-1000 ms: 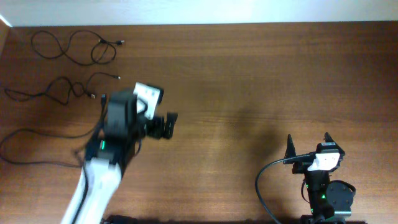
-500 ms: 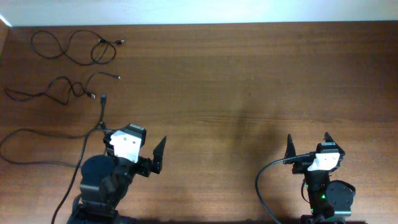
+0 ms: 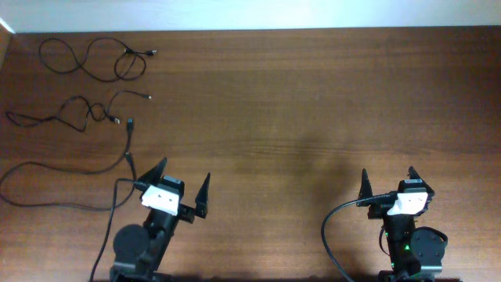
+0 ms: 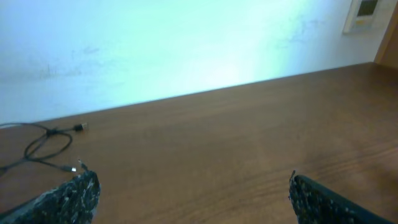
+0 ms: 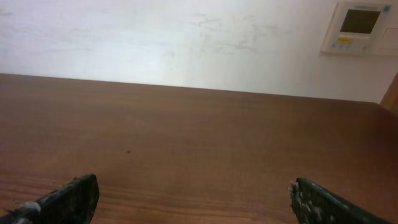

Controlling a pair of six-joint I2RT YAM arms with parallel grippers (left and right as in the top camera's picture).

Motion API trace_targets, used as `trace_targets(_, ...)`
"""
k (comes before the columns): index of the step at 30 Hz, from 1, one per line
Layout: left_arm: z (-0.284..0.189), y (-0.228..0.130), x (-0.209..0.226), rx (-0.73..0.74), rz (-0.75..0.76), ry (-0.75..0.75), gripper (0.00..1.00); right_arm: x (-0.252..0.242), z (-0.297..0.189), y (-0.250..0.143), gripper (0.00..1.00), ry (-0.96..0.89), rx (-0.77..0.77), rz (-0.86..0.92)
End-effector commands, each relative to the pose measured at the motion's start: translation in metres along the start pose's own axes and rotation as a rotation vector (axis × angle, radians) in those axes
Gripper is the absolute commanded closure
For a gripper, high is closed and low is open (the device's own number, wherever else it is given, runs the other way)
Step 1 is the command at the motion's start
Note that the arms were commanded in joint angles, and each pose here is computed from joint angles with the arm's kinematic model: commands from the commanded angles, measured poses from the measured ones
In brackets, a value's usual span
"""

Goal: Untangle cables

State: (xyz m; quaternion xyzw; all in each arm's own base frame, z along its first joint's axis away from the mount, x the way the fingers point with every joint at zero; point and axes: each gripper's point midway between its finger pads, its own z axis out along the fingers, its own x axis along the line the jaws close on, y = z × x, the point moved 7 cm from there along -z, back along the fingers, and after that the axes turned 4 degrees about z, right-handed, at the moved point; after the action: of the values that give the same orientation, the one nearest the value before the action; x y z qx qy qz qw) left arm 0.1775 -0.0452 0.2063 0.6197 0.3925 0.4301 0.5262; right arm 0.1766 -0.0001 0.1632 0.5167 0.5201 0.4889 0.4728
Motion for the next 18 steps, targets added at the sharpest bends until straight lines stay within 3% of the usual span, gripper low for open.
trace_targets(1,-0.002,-0.016,-0.001,-0.058,0.022,0.017,0.01,0.001,0.0,-0.002,0.02,0.003,0.001,0.0)
trace_targets(5,-0.006,-0.017,0.007,-0.149,0.037,0.083,0.01,0.001,0.0,-0.002,0.02,0.003,0.002,0.0)
trace_targets(11,-0.011,-0.016,0.026,-0.153,0.035,0.23,0.01,0.001,0.0,-0.001,0.02,0.003,0.001,-0.001)
trace_targets(15,-0.013,-0.025,0.037,-0.097,0.019,0.343,0.01,0.001,0.0,-0.002,0.02,0.003,0.002,0.0)
trace_targets(18,-0.013,-0.047,0.039,0.033,0.005,0.375,0.01,0.001,0.0,-0.002,0.02,0.003,0.002,0.0)
